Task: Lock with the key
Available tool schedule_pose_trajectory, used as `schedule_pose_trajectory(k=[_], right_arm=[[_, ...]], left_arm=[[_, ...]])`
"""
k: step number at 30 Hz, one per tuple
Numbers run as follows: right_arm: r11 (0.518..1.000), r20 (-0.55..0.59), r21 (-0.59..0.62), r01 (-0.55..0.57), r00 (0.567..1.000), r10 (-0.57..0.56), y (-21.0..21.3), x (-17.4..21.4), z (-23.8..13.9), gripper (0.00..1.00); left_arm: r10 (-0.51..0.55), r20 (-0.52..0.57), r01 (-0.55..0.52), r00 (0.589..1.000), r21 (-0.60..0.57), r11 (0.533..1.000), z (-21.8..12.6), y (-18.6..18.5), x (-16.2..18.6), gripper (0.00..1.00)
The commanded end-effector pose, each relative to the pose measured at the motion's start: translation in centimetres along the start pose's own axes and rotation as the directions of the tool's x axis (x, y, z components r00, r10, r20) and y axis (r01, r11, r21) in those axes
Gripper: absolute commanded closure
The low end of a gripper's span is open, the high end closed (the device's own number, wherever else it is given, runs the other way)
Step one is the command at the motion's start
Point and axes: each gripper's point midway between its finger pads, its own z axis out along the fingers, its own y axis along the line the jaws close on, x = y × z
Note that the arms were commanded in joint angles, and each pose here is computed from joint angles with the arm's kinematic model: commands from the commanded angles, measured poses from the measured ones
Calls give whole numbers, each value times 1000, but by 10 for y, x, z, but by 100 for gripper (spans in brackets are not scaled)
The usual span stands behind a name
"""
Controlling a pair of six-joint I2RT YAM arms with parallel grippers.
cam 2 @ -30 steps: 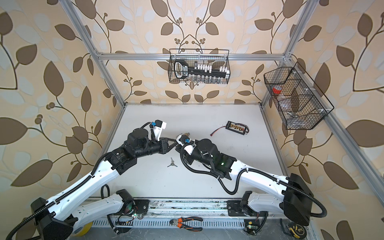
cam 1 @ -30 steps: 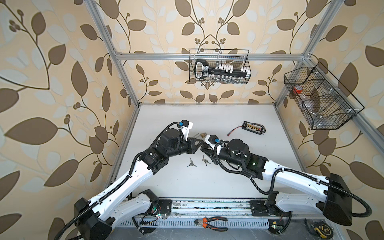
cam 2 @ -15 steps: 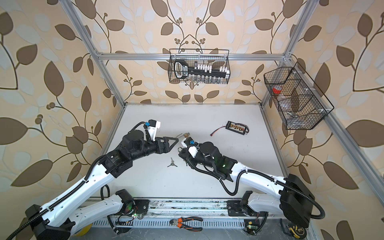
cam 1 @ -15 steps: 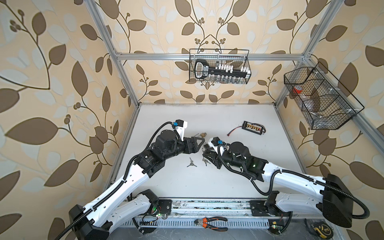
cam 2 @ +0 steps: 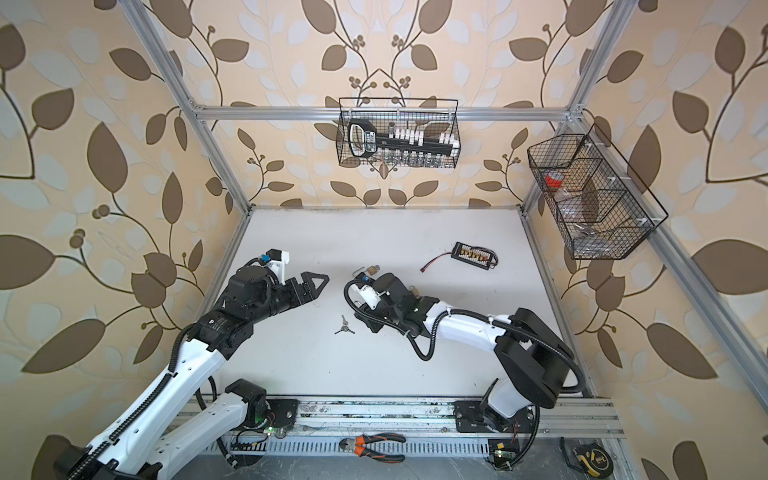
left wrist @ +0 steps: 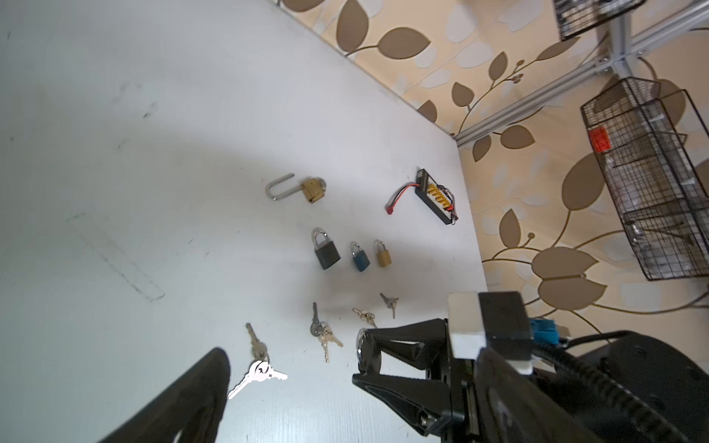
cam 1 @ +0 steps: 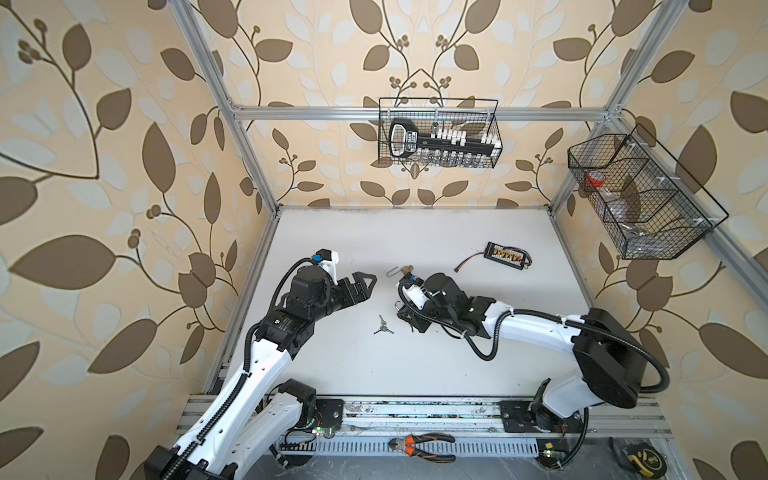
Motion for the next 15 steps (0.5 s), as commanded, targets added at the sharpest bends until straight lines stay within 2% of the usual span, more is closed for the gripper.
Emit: schedule_pose_trajectory(k=[1,10,15], right_arm=[[1000,-62,-3,-14,998,14,-1,-1,16,94],[988,-168,152,10,986,16,-38,-7,68,100],[982,-196,188,15,980,22,-52,-13,90,100]], left_arm=[[-67,-2,67,998,44,997,-4,0,-2,2],[-237,-8,238,971,53,970,-8,38,1,2],[-262,-13,262,965,49,964,-10,45,2,2]])
